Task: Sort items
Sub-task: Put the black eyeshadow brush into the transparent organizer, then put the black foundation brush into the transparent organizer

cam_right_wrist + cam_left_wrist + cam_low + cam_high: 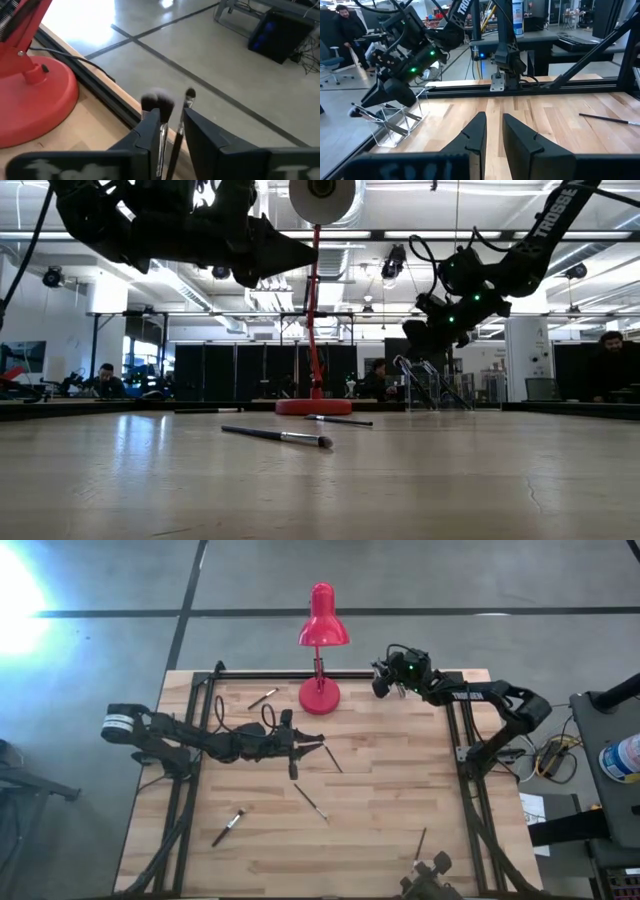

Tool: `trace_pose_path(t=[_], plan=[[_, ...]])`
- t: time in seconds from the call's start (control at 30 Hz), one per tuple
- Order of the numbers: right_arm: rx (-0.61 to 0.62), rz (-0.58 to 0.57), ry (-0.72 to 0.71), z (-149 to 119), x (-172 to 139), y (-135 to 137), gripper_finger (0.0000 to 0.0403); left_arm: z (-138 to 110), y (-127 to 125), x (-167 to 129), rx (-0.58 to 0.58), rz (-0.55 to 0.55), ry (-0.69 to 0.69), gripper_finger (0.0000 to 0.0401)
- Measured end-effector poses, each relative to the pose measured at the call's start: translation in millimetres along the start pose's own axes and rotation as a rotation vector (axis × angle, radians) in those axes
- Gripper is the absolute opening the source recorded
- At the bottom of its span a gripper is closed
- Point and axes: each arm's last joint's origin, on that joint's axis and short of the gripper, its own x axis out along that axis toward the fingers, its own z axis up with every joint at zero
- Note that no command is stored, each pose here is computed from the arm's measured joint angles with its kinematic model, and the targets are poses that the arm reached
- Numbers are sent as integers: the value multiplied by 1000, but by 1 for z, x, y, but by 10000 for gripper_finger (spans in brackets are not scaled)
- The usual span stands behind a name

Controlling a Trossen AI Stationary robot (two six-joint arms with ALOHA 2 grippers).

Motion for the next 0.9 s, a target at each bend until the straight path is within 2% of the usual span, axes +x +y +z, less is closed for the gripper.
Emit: trace_pose_path(t=[0.13,0.23,0.5,0.6,0.7,0.9], plan=[[9,0,-11,3,-2,0,109,-1,0,0,1,-1,7,52],[8,3,-10,7,-9,0,109,-2,0,0,2,-2,21,52],[-66,86,-21,12,-46,22,40,-4,-6,-1,9,-52,44,52],[-93,142,-69,6,-63,37,15,-7,-14,-2,11,-95,80,52],[-95,198,-152,-1,-80,50,10,-13,-25,-5,11,-142,142,47],[-87,288,-316,-13,-108,66,8,-19,-40,-7,-51,-192,264,5]])
